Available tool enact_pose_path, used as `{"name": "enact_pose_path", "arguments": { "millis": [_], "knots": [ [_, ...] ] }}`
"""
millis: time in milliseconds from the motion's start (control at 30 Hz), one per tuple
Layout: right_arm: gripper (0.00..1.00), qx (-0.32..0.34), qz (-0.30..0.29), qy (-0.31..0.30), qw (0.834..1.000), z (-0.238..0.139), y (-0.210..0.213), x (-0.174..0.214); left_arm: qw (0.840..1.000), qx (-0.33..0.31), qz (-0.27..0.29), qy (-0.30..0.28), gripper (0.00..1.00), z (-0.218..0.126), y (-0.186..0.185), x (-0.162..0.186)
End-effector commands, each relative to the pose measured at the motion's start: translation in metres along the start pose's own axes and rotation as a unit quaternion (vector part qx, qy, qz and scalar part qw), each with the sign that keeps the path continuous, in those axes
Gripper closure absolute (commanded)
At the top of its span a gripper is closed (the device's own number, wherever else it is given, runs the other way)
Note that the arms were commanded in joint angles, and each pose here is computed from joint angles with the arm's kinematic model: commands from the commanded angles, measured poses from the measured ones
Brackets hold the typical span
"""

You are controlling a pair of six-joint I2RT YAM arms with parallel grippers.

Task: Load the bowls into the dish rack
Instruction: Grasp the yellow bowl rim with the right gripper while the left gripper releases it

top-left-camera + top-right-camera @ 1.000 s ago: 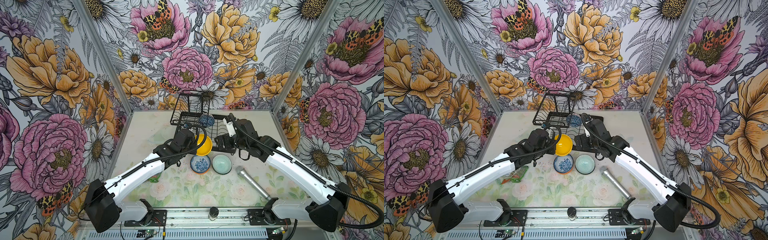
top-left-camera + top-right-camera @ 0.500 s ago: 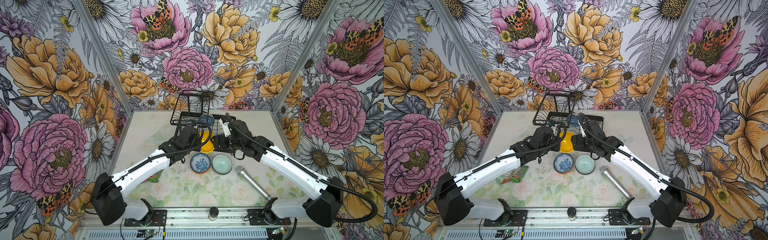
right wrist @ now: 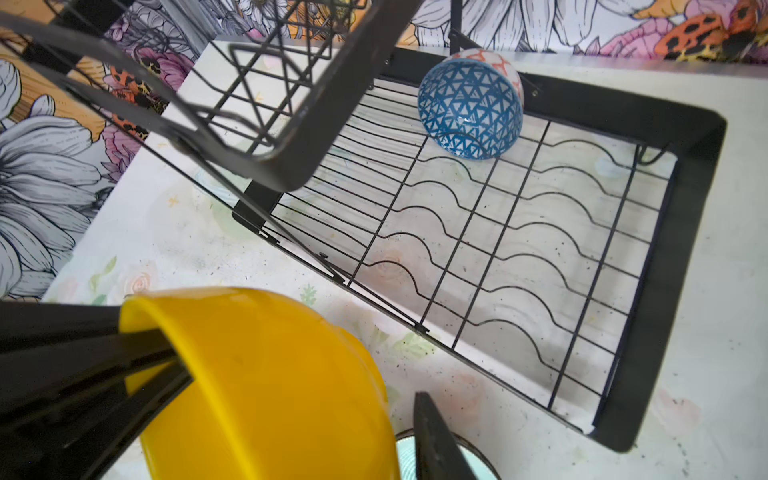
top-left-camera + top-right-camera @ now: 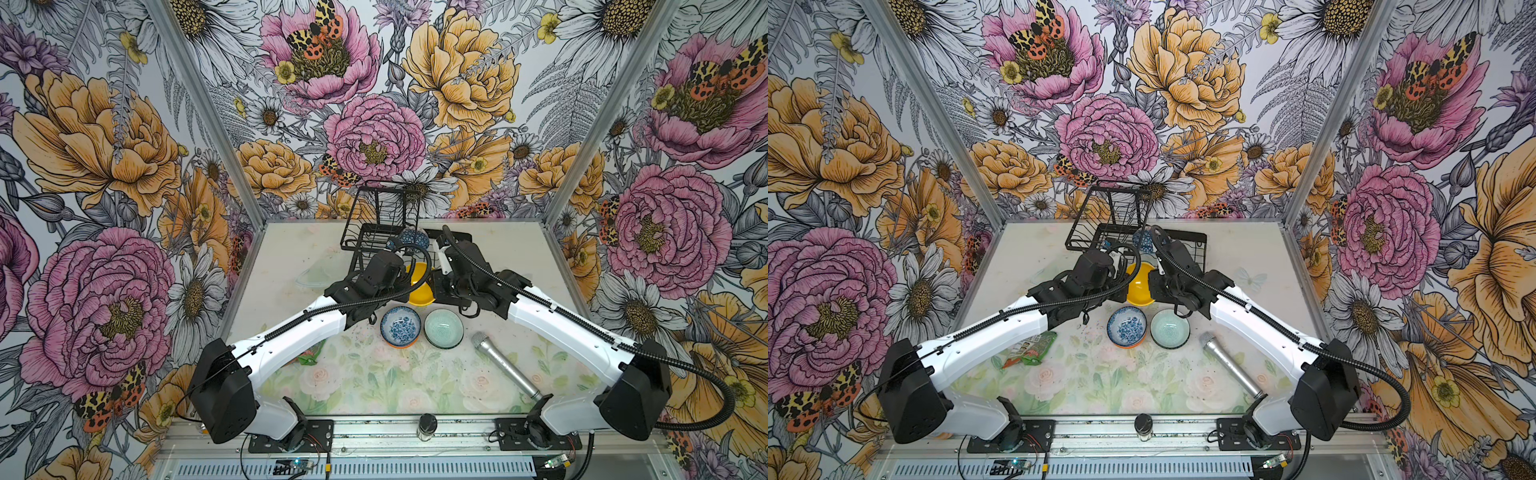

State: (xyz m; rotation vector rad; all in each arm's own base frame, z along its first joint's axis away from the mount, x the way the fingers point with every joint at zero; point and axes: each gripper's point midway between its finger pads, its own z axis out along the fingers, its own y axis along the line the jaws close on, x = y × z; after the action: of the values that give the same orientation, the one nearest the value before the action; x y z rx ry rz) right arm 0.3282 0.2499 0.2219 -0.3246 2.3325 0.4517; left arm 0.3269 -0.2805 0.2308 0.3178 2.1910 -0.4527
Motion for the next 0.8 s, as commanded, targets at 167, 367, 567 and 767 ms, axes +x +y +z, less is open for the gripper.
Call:
{"name": "enact_pose_path", "arguments": {
  "millis": [167, 367, 567, 767],
  "knots": [
    [1.00, 0.013, -0.001, -0.022, 1.000, -0.007, -0.005, -0.011, 0.999, 0.030, 0.013, -0.036, 1.00, -0.021, -0.011, -0.025],
    [1.00, 0.043, -0.023, -0.031, 0.998, -0.010, -0.020, -0.013, 0.999, 0.002, 0.043, 0.008, 0.52, -0.031, 0.011, -0.009],
    [1.00, 0.081, -0.066, -0.048, 0.993, -0.014, -0.039, -0.021, 0.998, -0.015, 0.046, 0.027, 0.08, -0.047, 0.035, 0.005],
    [1.00, 0.154, -0.119, -0.090, 0.977, -0.025, -0.080, -0.043, 0.998, -0.014, 0.045, 0.041, 0.01, -0.051, 0.046, 0.012]
  ]
}}
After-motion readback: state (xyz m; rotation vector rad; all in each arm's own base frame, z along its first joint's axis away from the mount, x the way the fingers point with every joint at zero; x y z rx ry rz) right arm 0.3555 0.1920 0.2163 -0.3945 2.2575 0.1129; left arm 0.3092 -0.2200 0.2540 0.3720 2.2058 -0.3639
